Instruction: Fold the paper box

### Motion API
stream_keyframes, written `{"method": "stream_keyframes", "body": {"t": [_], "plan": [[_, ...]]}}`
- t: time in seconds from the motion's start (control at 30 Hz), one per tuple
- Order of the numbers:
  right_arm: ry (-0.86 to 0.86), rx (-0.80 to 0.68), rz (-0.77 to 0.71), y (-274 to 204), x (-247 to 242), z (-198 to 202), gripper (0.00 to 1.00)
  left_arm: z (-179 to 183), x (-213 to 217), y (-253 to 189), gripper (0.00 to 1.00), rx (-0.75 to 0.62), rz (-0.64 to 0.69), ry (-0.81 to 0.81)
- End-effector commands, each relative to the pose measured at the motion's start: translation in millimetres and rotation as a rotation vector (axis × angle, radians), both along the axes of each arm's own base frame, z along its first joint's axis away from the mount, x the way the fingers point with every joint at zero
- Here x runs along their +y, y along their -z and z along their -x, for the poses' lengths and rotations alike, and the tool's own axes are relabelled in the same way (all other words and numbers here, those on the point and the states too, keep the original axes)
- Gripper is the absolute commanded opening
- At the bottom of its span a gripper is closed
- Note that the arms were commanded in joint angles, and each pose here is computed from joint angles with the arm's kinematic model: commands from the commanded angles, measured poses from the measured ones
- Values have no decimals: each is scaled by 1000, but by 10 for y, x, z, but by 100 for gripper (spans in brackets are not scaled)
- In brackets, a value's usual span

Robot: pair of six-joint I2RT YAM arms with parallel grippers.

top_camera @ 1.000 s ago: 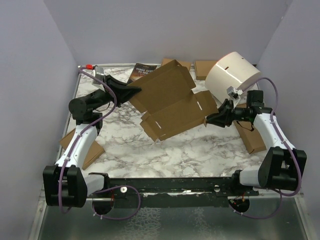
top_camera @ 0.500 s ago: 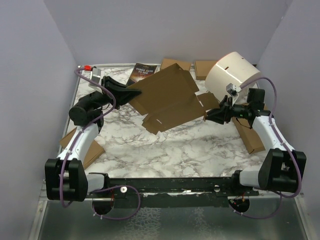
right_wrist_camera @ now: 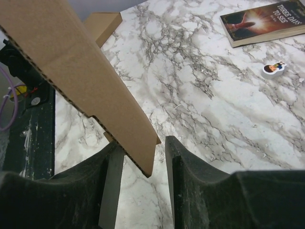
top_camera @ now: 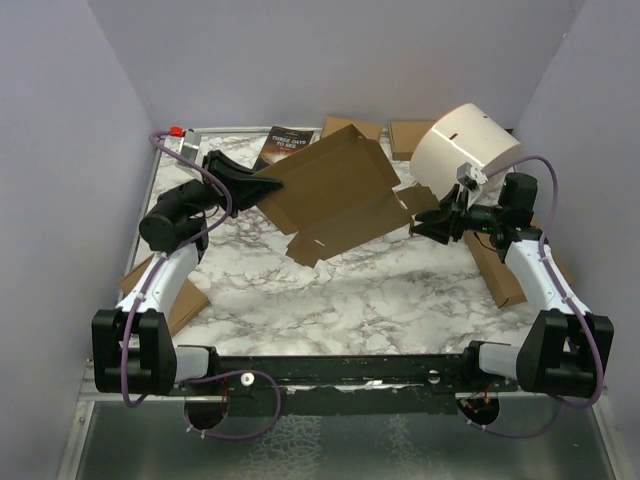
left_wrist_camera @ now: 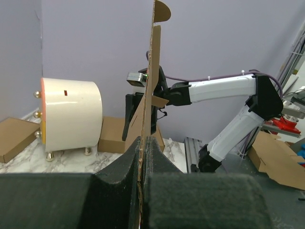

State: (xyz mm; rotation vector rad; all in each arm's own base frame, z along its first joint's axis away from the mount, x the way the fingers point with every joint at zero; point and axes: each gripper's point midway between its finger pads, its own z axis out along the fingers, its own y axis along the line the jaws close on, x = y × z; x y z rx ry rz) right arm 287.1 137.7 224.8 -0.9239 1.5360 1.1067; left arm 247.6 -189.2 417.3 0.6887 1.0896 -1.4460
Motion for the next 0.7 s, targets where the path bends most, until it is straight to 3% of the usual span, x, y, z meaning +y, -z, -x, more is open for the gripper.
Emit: {"method": "stream_keyframes", "body": {"t": [0.0, 0.67], "plan": [[-9, -93, 11, -110, 16, -27, 41, 196, 27, -225, 0, -164, 13, 3], [-46, -279, 25, -455, 13, -43, 48, 187, 94, -429, 0, -189, 35, -23]]}}
